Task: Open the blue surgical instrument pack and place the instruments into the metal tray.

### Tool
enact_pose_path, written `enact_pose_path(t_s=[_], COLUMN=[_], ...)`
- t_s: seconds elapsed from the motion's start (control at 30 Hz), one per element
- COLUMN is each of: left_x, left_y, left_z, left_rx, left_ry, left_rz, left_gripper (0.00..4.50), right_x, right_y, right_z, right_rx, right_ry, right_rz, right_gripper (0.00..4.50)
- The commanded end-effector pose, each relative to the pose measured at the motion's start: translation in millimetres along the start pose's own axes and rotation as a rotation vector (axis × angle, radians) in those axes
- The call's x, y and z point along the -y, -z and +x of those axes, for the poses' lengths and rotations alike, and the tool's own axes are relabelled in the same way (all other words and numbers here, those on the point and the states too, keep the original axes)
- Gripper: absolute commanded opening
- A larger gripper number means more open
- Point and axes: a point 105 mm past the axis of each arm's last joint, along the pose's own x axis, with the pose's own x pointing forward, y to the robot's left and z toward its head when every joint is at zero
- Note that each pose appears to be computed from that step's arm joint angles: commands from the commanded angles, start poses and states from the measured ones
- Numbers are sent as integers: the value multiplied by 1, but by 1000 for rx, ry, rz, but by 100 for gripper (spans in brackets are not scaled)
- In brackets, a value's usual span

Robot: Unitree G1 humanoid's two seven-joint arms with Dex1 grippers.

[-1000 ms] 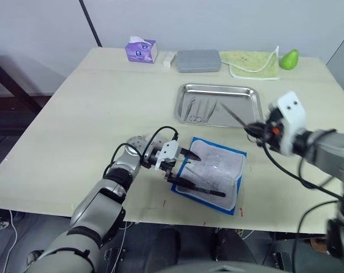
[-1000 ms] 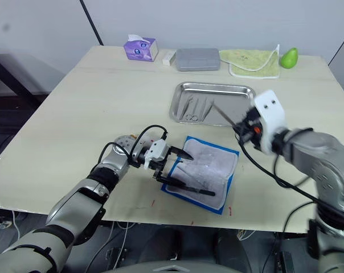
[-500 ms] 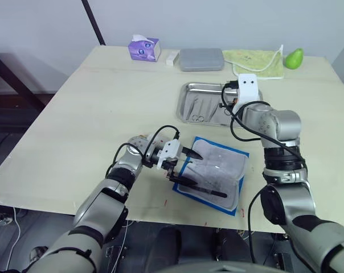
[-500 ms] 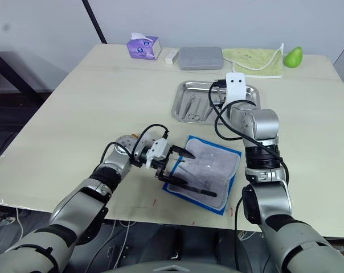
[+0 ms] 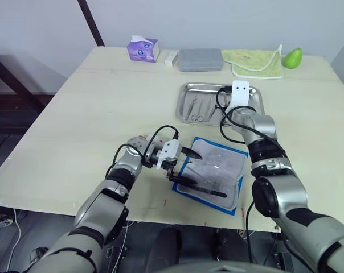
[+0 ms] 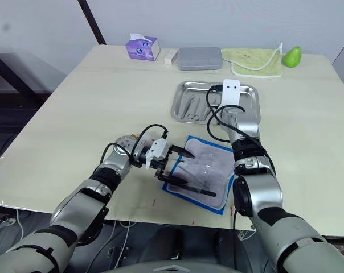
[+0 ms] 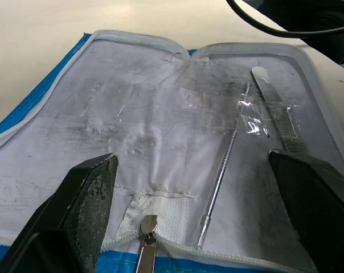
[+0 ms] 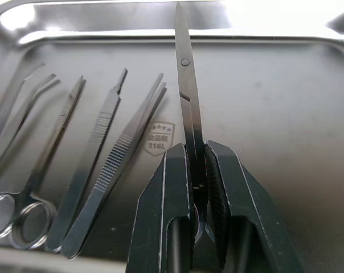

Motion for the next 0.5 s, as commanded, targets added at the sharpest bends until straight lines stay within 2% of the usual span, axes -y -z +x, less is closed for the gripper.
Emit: enact_pose_path(t_s=[0.03, 0.23, 0.37, 0.5], left_x=[17, 17, 18, 20], left_y=[17, 17, 18, 19], left_z=[5, 4, 3, 3], left_rx=[-44, -45, -46, -45], left_ry=[77, 74, 71, 71], left_rz=[-69, -72, -73, -73], left_gripper=[450, 450, 450, 450], right_x=[-4, 0, -1, 0], right_y=[-18, -9, -8, -18], right_z=[-1, 4, 4, -2], right_rx=[61, 41, 36, 75], right_ry=[-4, -1, -16, -40], right_rz=[3, 7, 1, -20], right_gripper=[12, 12, 176, 382])
